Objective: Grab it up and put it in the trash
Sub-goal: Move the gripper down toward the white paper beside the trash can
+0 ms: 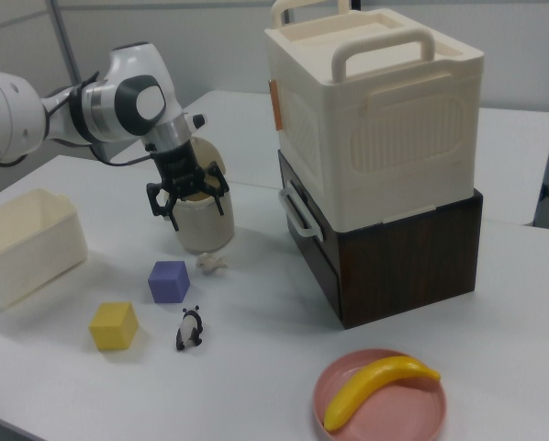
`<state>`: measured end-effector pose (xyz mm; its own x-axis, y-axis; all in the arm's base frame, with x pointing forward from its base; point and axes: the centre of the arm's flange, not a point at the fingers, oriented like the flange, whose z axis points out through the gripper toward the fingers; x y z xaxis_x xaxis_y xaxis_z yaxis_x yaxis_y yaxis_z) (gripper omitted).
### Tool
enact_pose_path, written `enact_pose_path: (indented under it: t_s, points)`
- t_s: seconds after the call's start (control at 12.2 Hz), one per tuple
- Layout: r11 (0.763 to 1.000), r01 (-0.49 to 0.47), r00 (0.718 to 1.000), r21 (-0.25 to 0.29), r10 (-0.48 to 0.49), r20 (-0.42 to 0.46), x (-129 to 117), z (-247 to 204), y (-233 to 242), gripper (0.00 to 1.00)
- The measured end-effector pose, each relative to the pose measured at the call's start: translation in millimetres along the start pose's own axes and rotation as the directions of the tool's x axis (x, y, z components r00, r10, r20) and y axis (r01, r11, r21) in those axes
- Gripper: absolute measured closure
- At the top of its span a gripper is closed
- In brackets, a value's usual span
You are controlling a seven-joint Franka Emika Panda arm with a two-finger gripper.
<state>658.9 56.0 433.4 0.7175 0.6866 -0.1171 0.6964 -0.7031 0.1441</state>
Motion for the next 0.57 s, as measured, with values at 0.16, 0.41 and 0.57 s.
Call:
enact_pose_path:
  t_s: [0.16,0.41,0.57]
  points:
    - [1.000,0.018,1.000,0.009,-0.019,0.021,6,16,-4,0.00]
    - [0.999,0.034,0.999,0.006,-0.034,0.032,13,35,-4,0.00]
    - [0.999,0.047,0.998,-0.009,-0.047,0.037,17,49,-2,0.00]
